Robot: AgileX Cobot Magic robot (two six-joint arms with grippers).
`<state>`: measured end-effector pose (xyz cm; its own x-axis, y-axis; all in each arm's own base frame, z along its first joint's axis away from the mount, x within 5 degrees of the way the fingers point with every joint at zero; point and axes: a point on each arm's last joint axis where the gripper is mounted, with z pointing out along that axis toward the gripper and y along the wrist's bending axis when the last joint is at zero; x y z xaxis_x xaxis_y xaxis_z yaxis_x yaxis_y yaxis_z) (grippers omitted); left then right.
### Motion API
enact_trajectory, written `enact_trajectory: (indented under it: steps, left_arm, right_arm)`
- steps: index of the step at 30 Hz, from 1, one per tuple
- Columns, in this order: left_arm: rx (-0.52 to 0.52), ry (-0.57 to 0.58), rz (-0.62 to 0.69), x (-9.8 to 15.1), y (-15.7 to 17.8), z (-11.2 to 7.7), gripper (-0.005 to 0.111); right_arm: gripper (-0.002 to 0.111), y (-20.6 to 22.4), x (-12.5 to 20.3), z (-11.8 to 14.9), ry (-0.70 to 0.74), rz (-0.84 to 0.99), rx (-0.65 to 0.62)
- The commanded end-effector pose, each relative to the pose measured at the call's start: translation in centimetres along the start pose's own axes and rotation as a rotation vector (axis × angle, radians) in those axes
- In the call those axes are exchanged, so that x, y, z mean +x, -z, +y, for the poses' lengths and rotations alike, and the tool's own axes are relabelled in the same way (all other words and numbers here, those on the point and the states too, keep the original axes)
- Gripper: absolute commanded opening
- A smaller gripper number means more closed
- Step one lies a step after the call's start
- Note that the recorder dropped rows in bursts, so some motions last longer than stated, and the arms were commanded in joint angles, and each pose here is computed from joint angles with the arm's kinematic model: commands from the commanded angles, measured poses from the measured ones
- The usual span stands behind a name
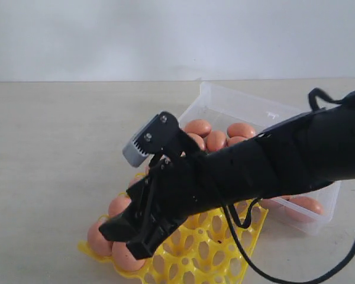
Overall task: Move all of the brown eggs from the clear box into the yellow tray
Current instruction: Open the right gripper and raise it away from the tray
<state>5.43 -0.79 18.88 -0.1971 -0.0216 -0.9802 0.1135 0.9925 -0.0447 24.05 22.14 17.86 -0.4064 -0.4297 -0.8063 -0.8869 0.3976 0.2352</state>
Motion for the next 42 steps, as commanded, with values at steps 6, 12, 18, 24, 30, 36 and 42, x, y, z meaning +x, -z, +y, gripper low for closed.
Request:
enact_trajectory:
  steps: [6, 12, 18, 24, 30, 36, 42]
  left_arm:
    - [0.004, -0.007, -0.004, 0.1, 0.0, 0.0, 0.004]
    - [0.004, -0.007, -0.006, 0.1, 0.0, 0.0, 0.004]
    - [0.004, -0.007, -0.006, 0.1, 0.0, 0.0, 0.004]
    - [0.004, -0.007, -0.006, 0.1, 0.0, 0.0, 0.004]
    - [0.004, -0.007, -0.004, 0.1, 0.0, 0.0, 0.004]
    - [0.004, -0.007, -0.004, 0.1, 0.0, 0.0, 0.004]
    - [0.004, -0.007, -0.004, 0.1, 0.0, 0.0, 0.004]
  right_arm:
    - [0.047, 8.3, -5.1, -0.2, 0.090, -0.132, 0.507]
    - [0.000, 13.6, -6.2, -0.9, 0.032, -0.173, 0.882]
    - [0.000, 15.1, -5.7, -1.8, -0.010, -0.128, 1.063]
    - [0.000, 16.7, -4.8, -3.6, -0.079, -0.089, 1.206]
    - [0.000, 20.2, -0.8, -9.9, -0.391, -0.073, 1.406]
    - [0.000, 25.5, 0.7, -10.7, -0.788, -0.410, 1.592]
    - [0.000, 27.4, -1.5, -9.1, -0.894, -0.756, 1.259]
